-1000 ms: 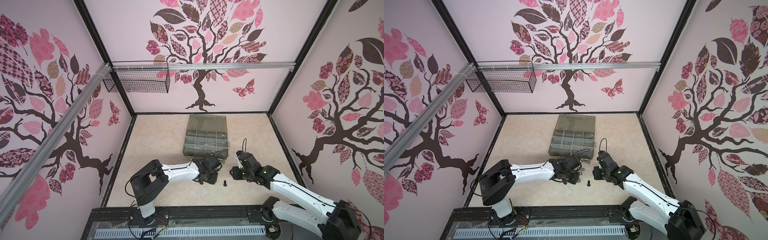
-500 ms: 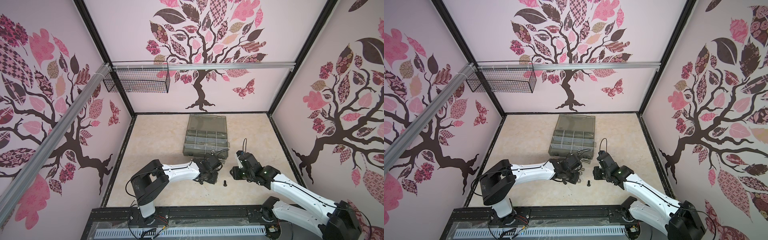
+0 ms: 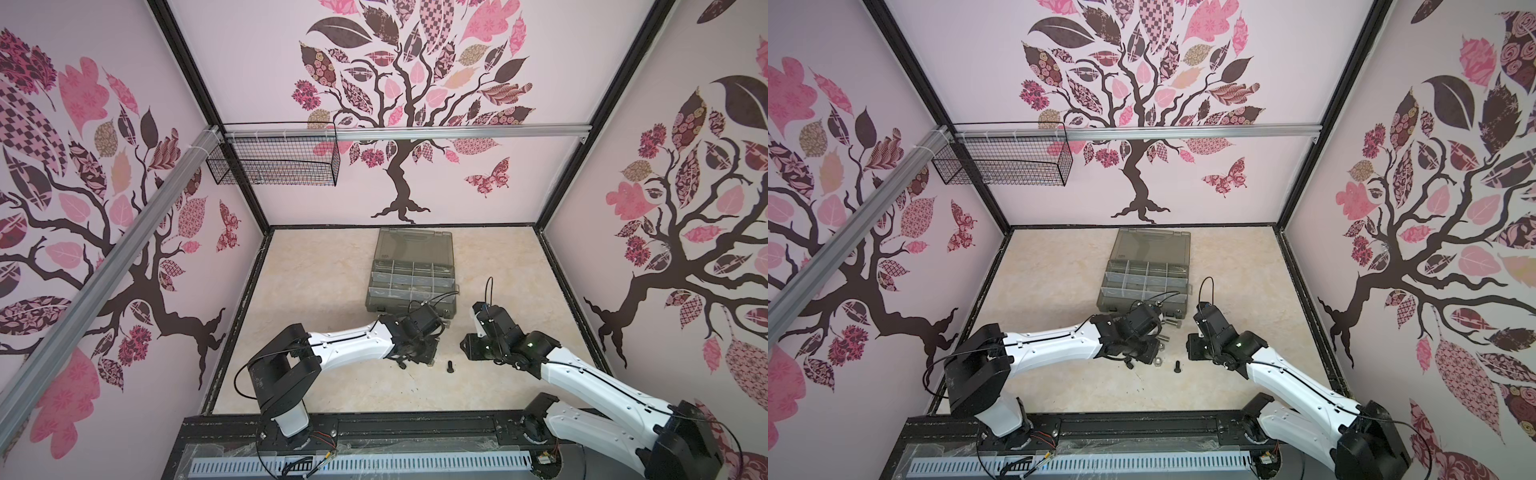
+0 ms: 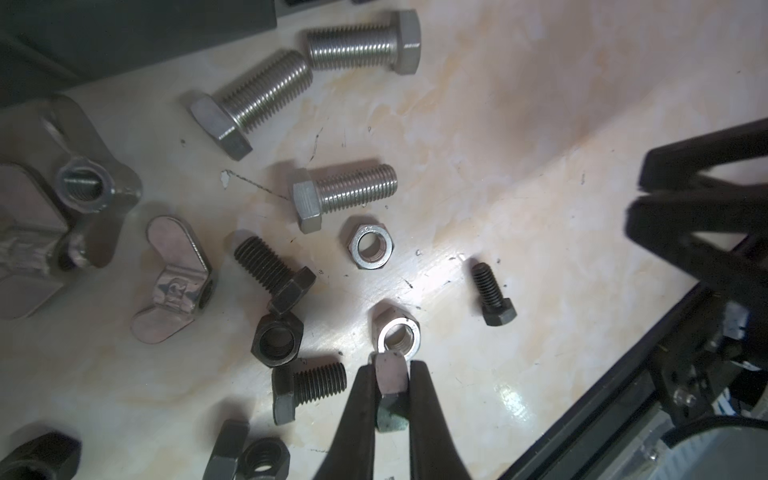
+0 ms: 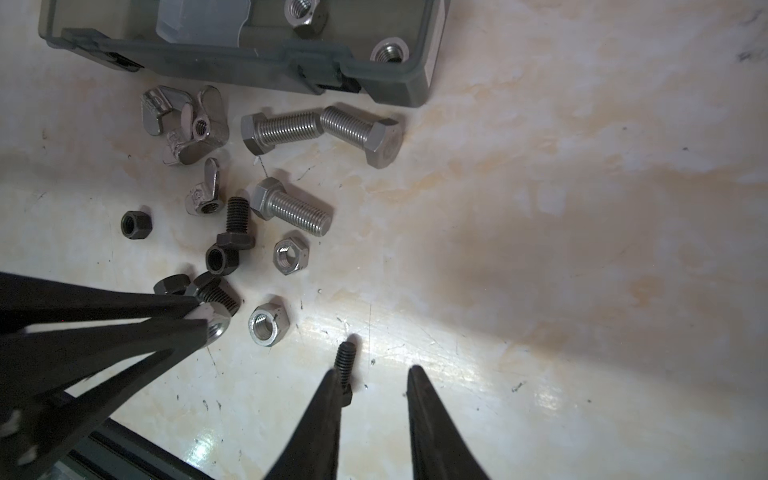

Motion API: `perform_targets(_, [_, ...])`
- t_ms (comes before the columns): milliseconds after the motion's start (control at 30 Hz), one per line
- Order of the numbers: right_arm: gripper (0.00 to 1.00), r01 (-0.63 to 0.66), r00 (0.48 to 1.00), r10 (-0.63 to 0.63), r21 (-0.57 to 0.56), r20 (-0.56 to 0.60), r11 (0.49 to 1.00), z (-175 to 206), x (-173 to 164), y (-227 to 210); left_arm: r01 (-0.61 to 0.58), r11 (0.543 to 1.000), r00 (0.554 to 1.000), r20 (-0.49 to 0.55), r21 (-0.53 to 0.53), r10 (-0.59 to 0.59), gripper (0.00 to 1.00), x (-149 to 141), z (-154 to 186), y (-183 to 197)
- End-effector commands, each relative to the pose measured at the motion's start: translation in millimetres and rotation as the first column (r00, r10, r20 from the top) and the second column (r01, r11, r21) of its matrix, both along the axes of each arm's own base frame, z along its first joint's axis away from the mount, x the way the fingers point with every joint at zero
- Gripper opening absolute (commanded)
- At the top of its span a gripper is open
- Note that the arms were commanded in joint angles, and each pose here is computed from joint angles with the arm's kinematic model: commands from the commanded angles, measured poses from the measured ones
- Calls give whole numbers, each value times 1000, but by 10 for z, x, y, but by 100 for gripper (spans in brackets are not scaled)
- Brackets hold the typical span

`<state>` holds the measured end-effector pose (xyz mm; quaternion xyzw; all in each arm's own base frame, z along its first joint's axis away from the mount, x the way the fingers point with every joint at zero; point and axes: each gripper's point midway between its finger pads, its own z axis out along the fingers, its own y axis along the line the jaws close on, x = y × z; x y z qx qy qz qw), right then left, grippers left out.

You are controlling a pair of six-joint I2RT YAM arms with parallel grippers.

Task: Sort the screws and nuts into containers
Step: Pick up the nut from the bottom-center of the table.

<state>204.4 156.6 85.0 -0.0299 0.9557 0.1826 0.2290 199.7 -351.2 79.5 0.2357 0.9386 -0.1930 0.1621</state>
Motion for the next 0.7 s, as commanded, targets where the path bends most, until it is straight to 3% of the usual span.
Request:
perform_targets(0, [30, 1, 1000, -1, -11, -2, 1000, 33, 5, -1, -8, 998, 997, 79, -68, 13, 7, 170, 397, -87])
perform_targets(367, [30, -5, 1000, 5, -5, -12, 1000, 61, 28, 43, -87, 990, 986, 133, -107, 101, 7, 901, 627, 89])
perform_targets(667, [29, -21, 999, 20, -16, -33, 1000, 67, 51, 82, -66, 993, 986, 147, -99, 80, 7, 1298, 615, -161])
